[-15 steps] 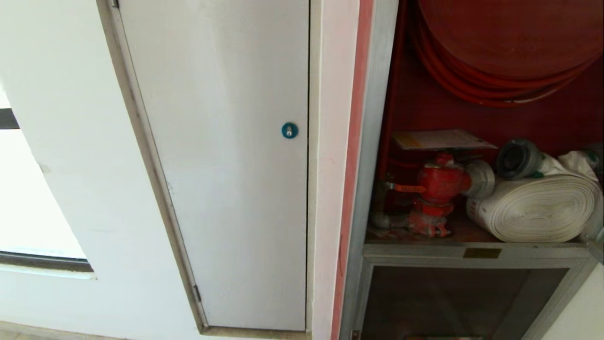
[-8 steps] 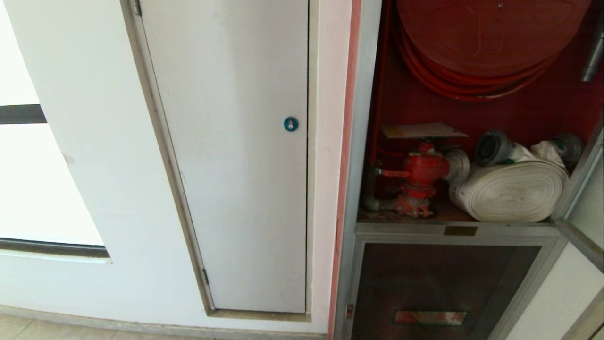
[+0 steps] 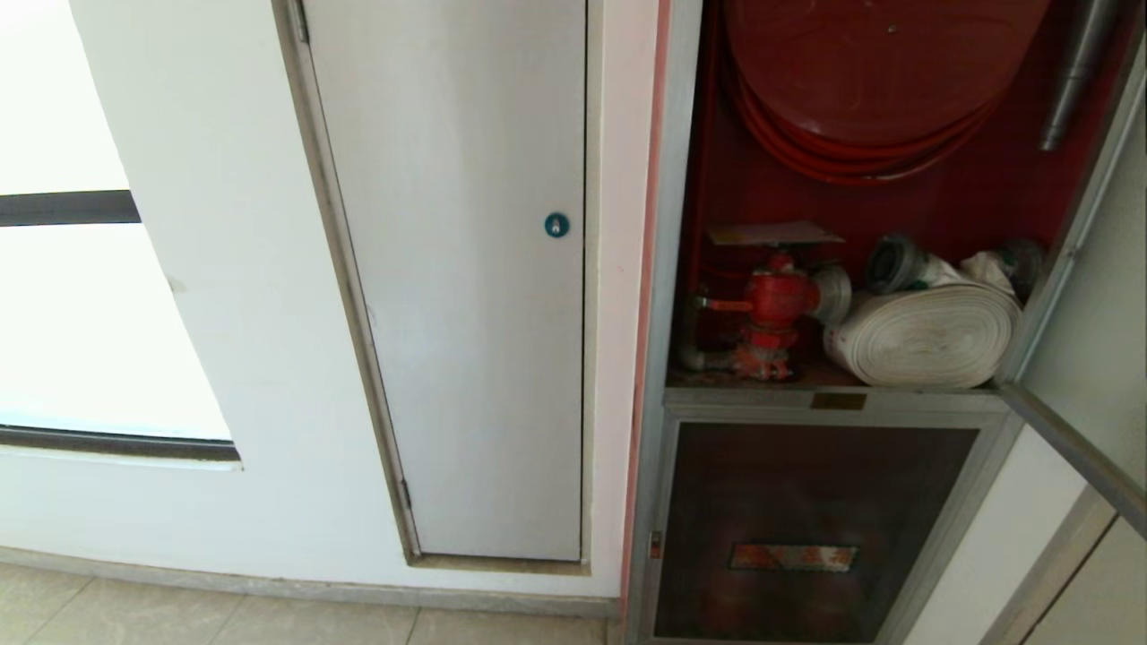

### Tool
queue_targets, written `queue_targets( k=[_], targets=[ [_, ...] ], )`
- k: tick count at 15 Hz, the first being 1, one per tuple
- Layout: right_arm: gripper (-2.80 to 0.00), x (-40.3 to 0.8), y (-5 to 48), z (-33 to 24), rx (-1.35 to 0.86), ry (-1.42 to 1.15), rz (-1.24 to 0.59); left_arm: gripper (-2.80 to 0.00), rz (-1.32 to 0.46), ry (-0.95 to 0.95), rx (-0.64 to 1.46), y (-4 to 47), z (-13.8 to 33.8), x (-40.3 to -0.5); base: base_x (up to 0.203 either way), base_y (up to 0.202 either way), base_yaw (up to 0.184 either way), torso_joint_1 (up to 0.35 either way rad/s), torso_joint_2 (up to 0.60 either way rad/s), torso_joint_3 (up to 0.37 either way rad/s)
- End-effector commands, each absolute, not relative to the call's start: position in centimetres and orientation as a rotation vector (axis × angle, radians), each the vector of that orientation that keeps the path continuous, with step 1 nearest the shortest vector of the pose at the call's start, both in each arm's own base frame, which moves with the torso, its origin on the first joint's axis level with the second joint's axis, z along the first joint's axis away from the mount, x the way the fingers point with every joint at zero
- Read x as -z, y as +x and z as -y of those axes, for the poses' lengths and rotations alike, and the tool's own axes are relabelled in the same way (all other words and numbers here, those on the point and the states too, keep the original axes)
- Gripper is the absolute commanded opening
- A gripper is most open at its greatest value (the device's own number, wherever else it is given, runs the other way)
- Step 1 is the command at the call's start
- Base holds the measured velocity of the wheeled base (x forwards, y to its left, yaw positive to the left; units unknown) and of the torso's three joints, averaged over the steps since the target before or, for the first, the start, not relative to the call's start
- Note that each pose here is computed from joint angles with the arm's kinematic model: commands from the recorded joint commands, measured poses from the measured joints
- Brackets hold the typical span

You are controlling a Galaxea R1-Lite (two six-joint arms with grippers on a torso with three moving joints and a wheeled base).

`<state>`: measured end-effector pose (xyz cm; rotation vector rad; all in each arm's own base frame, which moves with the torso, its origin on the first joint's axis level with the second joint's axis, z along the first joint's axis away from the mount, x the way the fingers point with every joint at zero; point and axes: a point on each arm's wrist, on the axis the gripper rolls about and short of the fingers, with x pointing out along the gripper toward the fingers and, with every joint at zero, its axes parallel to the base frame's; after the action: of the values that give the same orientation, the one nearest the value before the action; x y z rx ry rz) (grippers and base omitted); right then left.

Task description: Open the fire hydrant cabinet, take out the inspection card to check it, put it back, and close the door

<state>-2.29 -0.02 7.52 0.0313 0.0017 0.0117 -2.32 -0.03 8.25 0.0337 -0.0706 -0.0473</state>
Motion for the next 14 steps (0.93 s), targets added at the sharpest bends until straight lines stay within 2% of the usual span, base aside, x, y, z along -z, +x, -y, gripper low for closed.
queue_targets(
  k=[1,14],
  targets=[
    [-2.8,-7.52,-2.28,0.02,-0.012,0.032,-0.003,-2.8,0.042,0.034,0.048,-2.09,0.04,-7.49,-0.184,0.0,0.005,-0.002,0.01,-0.001],
    [-2.8,-7.52,-2.28,0.02,-0.012,0.031,-0.003,-2.8,0.042,0.034,0.048,-2.09,0.04,-7.49,-0.009,0.0,0.0,0.0,0.0,0.001]
  ],
)
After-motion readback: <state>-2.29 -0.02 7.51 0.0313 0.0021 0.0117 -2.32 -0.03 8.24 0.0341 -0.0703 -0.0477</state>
